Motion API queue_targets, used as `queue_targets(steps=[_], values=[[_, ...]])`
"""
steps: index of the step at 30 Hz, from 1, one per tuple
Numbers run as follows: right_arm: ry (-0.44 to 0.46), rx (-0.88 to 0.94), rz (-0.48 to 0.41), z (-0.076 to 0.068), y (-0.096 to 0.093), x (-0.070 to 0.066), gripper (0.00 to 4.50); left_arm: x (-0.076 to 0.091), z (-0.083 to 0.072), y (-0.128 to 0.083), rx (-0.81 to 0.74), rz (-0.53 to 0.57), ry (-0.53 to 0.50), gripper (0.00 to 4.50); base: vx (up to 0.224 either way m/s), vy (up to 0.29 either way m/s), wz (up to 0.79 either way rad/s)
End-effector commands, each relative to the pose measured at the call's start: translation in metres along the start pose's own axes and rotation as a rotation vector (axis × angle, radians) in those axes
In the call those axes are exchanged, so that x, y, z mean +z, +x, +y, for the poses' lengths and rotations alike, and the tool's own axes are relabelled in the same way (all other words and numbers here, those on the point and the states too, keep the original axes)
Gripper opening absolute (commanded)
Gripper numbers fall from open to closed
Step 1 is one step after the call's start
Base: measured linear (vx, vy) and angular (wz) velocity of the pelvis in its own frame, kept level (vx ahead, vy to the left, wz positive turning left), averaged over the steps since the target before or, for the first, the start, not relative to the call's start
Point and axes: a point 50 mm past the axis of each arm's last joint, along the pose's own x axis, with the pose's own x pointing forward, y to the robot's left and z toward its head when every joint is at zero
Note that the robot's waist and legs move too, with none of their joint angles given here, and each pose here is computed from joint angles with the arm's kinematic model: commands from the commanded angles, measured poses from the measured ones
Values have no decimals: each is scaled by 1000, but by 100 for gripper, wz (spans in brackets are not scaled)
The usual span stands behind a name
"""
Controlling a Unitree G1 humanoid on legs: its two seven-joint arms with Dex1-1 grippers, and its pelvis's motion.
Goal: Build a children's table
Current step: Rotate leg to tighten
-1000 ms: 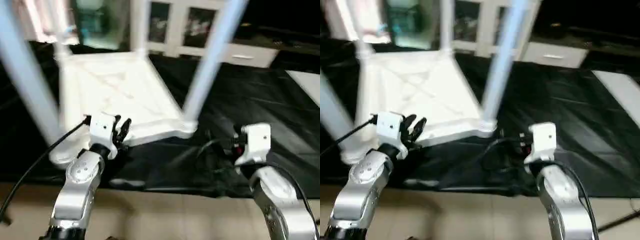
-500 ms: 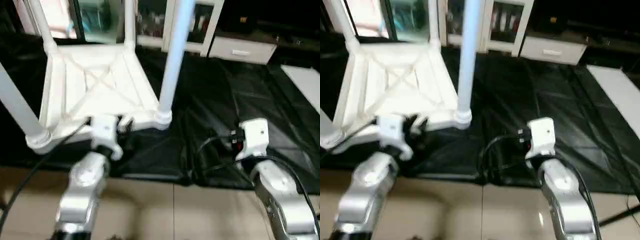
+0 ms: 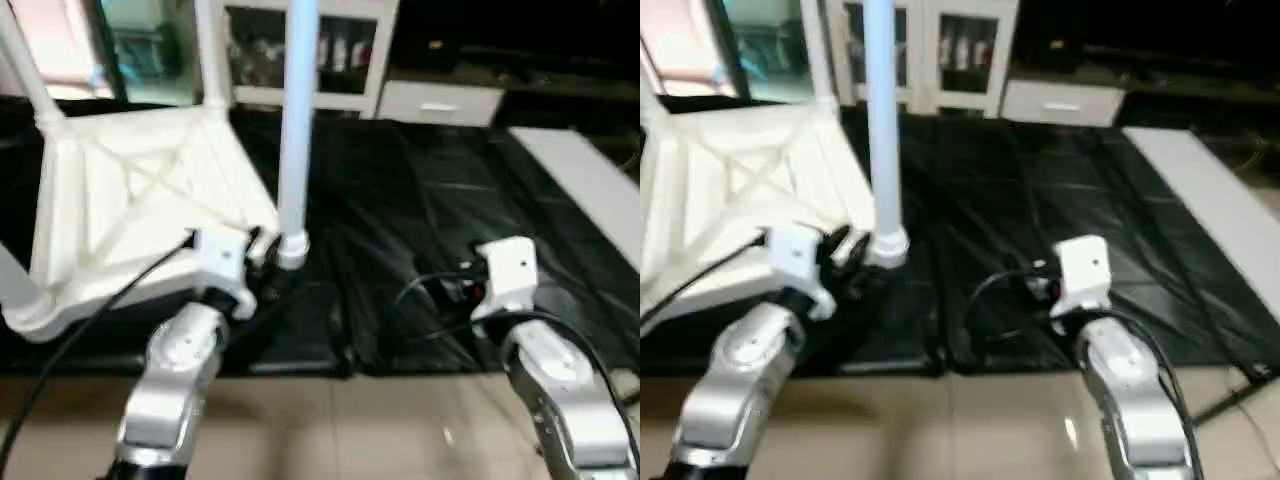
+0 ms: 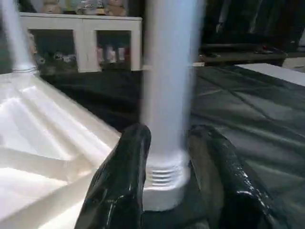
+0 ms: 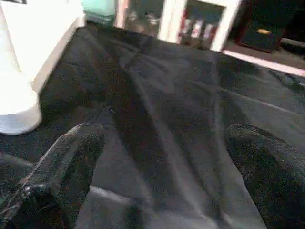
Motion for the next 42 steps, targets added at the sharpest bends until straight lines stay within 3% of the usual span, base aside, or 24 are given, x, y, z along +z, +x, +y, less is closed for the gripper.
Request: queue_targets(steps=[1, 8, 12, 19, 24, 25, 32, 36, 37, 42], values=[[-13, 25, -20, 1, 2, 5, 450, 2, 3, -1, 8, 5, 8, 171, 221, 45, 8], [-26, 92, -9, 10, 2, 2, 450, 1, 6, -5, 22, 13, 19, 171, 199, -15, 20], [29, 120, -4, 14, 0, -1, 450, -1, 7, -11, 31, 24, 24, 171, 212, -8, 32], [30, 209, -13, 20, -5, -2, 450, -4, 6, -17, 16, 32, 35, 171, 176, 75, 7], [62, 177, -45, 11, -8, 0, 450, -2, 0, -20, -187, 20, 0, 171, -43, 4, 9], [71, 174, -49, 9, -9, 0, 450, -2, 0, -20, -227, 28, 2, 199, 0, 0, 0], [51, 238, -70, -12, -15, 7, 450, -9, 4, -21, -569, 173, 21, 240, -78, 9, 9], [40, 346, -59, -16, -19, 11, 450, -9, 9, -17, -668, 215, 42, 252, -39, 6, -1], [37, 353, -57, -16, -19, 11, 450, -10, 9, -16, -672, 219, 46, 276, 0, 0, 0], [-37, 527, 22, -15, -30, 10, 450, -15, 20, -12, -757, 347, 161, 316, 0, 0, 0]])
